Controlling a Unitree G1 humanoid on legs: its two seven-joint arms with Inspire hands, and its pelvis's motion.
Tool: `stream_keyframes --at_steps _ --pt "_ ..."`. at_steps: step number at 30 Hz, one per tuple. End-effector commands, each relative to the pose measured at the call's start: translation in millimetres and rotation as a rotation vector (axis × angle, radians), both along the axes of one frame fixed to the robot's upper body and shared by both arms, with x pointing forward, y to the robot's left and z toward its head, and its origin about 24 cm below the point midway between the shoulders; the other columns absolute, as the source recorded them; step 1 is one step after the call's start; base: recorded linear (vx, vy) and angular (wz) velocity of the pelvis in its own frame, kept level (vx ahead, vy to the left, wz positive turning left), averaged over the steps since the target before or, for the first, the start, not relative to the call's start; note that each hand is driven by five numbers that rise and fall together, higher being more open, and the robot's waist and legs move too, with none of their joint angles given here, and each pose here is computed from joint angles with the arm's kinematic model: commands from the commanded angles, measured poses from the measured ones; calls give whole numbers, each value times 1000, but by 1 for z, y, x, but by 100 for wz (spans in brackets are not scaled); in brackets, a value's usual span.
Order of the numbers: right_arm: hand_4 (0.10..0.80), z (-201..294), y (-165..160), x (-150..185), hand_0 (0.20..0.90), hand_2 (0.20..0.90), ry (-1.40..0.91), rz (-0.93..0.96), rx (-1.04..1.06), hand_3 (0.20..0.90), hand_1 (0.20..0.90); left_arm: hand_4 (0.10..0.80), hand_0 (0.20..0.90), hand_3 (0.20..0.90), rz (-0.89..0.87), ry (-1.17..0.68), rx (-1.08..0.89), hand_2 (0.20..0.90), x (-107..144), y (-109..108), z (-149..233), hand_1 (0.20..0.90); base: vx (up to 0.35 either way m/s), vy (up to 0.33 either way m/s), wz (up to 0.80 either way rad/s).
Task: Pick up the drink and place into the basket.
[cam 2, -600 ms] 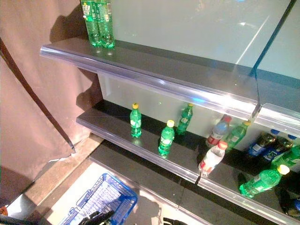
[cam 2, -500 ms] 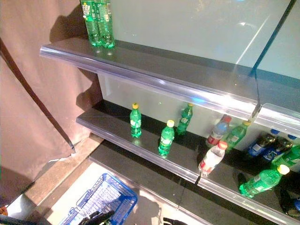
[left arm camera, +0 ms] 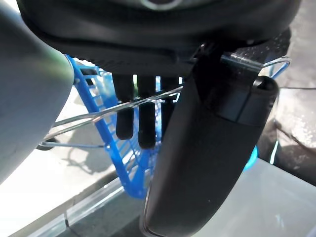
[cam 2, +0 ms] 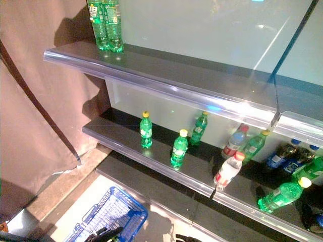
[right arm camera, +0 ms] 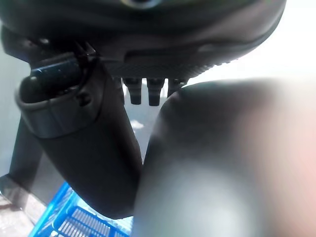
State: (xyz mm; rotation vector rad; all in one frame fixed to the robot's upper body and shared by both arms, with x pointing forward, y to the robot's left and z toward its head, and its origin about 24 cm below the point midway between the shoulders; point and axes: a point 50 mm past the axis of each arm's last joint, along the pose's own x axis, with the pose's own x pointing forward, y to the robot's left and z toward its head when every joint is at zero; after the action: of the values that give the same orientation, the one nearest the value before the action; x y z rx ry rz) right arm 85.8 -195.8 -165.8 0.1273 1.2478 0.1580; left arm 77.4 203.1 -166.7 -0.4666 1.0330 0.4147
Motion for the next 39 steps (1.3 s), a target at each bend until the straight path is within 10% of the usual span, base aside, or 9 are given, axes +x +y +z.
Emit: stream_keyframes --at_steps 1,11,27,39 --pt "800 3 8 20 900 900 -56 25 16 900 900 100 300 200 -83 -159 39 300 29 0 10 300 0 0 0" --pt "800 11 9 40 900 900 -198 47 -2 900 900 100 300 200 -49 -163 50 300 32 3 11 300 0 0 0" --pt "800 179 45 162 900 900 -1171 306 5 900 900 100 300 200 -19 -173 71 300 27 8 16 300 -4 -6 0" --pt "800 297 15 173 900 900 -1749 25 -124 900 900 100 300 200 -5 -130 64 300 7 2 11 300 48 10 -5"
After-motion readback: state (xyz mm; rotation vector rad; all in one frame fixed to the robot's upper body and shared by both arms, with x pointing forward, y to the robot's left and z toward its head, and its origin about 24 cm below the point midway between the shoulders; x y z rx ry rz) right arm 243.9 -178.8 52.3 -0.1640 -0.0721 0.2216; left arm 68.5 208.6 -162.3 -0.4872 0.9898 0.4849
